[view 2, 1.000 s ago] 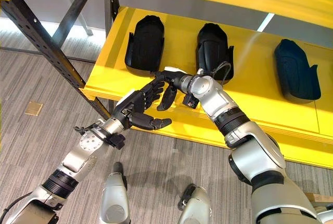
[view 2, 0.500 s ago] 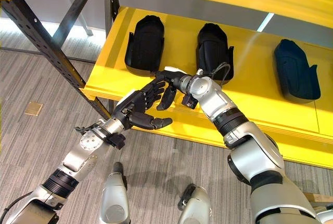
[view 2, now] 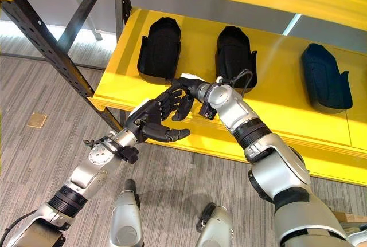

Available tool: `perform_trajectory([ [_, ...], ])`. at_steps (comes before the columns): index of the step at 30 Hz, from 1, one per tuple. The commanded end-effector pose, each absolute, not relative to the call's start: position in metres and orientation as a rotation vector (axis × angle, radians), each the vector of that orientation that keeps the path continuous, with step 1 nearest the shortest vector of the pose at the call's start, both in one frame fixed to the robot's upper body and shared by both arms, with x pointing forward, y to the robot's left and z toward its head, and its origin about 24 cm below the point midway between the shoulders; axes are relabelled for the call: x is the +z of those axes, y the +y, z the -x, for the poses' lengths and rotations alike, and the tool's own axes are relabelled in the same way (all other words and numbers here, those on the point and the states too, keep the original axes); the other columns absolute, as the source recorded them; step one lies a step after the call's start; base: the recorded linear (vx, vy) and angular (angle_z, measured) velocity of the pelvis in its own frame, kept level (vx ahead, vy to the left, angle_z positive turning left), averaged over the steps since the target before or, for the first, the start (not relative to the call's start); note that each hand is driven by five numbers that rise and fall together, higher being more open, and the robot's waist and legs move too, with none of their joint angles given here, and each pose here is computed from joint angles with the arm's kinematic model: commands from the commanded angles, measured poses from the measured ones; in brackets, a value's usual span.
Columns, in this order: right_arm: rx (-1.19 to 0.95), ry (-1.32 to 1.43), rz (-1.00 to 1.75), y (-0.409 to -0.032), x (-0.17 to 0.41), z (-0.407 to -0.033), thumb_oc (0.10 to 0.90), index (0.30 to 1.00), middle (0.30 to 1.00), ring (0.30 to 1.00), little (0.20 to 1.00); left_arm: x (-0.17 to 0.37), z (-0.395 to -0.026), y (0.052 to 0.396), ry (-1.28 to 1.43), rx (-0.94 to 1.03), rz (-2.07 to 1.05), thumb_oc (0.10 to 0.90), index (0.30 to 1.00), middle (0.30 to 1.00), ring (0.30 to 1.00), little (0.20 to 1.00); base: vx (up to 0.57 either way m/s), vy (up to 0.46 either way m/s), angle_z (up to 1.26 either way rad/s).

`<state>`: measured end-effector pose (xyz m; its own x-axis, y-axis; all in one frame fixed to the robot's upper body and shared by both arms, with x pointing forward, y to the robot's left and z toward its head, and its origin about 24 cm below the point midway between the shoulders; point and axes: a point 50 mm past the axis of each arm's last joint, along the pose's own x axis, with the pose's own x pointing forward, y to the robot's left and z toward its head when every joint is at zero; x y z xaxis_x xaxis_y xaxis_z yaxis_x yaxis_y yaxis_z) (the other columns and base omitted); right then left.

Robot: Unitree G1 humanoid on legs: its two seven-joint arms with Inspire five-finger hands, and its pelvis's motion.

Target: Move parts from the plastic box to the shelf.

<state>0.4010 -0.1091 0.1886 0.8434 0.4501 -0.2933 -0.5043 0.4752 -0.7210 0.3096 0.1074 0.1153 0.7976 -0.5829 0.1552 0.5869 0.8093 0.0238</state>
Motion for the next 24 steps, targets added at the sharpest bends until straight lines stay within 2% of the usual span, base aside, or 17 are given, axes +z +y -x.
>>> perform_trajectory([
  [1,0.829,-0.071,0.915,-0.0331,0.1929,-0.3854,0.9,1.0,1.0,1.0,1.0,0.1932,-0.3027,0.0354,-0.456,-0.923,0.096,0.9,1.0,1.0,1.0,1.0,0.0,0.0,0.0],
  [24,0.837,-0.066,0.915,-0.0275,0.189,-0.3835,0.9,1.0,1.0,1.0,1.0,0.1965,-0.3059,0.0371,-0.456,-0.922,0.105,0.9,1.0,1.0,1.0,1.0,0.0,0.0,0.0],
])
